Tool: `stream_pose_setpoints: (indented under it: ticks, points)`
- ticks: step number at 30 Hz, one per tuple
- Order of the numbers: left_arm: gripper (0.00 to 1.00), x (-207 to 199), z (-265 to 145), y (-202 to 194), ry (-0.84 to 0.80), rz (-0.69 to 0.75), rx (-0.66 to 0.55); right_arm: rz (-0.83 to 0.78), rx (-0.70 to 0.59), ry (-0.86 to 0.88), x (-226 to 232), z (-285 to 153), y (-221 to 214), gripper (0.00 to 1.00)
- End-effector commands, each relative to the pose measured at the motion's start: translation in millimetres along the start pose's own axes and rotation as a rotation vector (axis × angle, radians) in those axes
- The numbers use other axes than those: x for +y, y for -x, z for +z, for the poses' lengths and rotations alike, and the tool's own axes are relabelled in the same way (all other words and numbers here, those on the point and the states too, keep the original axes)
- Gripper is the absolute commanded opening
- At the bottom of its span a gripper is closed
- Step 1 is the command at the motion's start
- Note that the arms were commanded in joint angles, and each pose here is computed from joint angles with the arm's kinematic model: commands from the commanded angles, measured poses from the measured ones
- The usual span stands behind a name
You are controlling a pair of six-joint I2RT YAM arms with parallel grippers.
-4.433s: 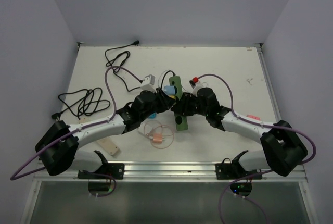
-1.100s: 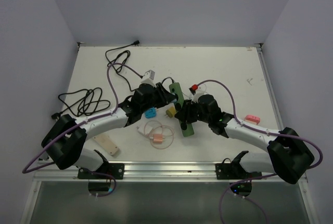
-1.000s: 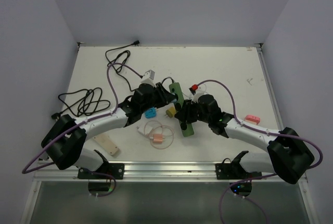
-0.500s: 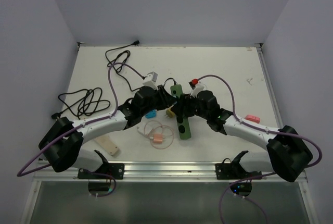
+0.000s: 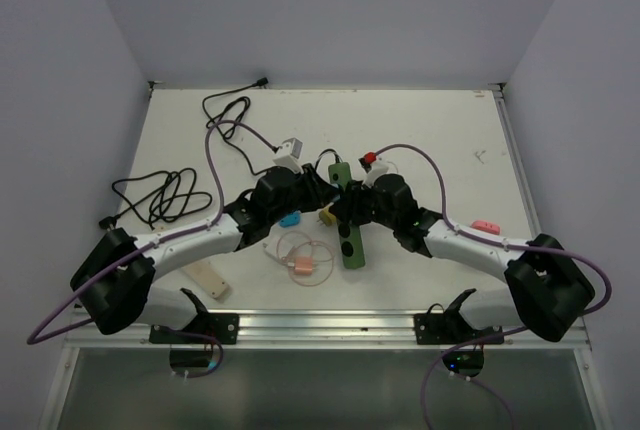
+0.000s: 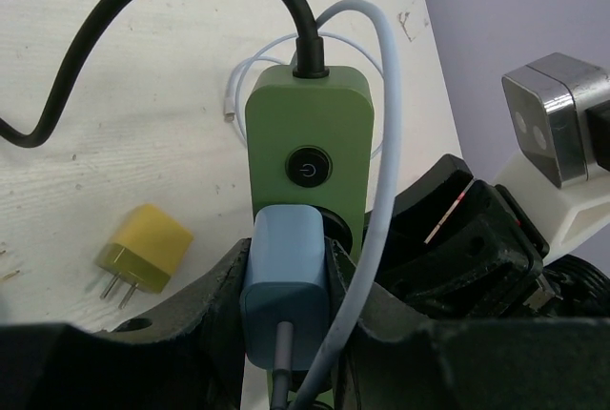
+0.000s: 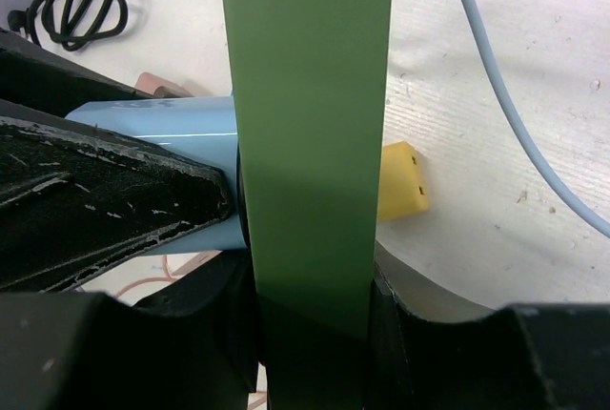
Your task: Pull the plug off the socket
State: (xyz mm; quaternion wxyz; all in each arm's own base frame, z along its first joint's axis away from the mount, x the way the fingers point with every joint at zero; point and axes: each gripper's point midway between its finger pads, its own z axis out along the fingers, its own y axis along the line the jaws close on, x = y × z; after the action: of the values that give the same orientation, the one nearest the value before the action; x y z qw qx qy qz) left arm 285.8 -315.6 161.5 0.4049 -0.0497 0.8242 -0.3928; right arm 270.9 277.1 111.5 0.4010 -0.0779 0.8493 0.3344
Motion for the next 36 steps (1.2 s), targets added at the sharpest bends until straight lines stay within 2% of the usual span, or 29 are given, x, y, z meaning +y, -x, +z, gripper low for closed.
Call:
stream_pose_setpoints:
  ticks: [1,15,25,36]
  points:
    - [0.0,-36,-16,30,-0.115,-0.006,-0.099,-0.002,-0.1,-0.099,-19,-3,25,0.0]
    - [0.0,-44,-61,54,-0.082,-0.023,-0.144,0.096,-0.062,-0.439,-109,-18,12,0.0]
    - [0.0,-31,-82,65,0.032,0.008,-0.153,0.094,-0.045,-0.498,-127,-20,6,0.0]
    - [0.0,-50,-104,87,-0.024,0.001,-0.161,0.107,-0.03,-0.555,-146,-24,0,0.0]
